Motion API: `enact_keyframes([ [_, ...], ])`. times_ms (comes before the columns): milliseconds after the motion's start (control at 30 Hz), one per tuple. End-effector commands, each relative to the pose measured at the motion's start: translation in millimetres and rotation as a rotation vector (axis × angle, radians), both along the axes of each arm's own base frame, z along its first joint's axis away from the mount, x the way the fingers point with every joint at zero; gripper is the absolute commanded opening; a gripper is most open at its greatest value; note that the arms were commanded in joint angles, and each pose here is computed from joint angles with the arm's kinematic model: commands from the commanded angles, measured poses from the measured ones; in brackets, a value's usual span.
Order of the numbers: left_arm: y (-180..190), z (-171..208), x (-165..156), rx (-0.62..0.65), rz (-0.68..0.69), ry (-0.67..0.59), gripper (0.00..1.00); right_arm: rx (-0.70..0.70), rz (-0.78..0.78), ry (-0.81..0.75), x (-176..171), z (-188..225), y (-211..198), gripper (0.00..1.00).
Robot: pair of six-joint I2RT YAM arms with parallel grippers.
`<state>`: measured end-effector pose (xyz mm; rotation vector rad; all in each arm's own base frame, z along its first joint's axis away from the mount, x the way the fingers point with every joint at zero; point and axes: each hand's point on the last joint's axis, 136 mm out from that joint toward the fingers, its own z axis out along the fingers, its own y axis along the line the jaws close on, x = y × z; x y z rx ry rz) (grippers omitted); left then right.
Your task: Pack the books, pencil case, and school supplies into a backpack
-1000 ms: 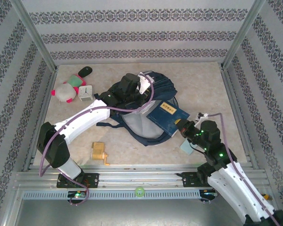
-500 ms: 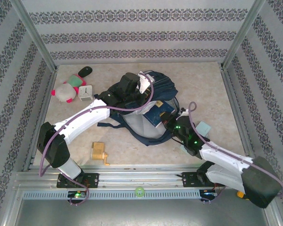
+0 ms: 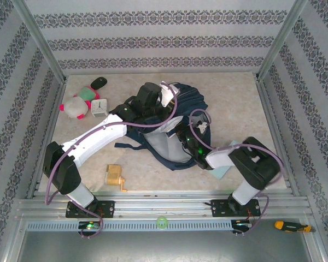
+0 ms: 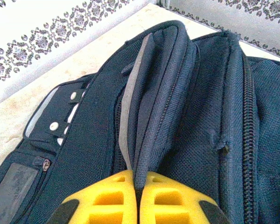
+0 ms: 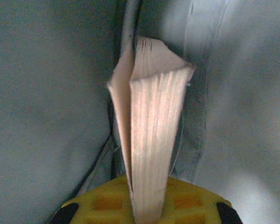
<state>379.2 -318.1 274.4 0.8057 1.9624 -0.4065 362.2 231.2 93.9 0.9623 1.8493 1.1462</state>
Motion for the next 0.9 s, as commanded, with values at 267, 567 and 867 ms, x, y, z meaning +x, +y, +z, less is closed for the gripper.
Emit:
enact_keyframes([
  [267, -3.9, 84.7, 5.4, -0.178, -0.024, -0.17, 0.0, 0.136, -0.106, -0.068, 47.3, -5.4, 28.7, 0.0],
  [567, 9.5, 68.4, 15.5, -0.139, 0.026, -0.161, 0.0, 0.107, -0.088, 0.035, 30.4, -25.4, 23.0, 0.38],
  [867, 15.7, 57.0, 25.1, -0.122, 0.054, -0.151, 0.0, 0.088, -0.034, 0.085, -6.4, -24.1, 4.6, 0.41],
])
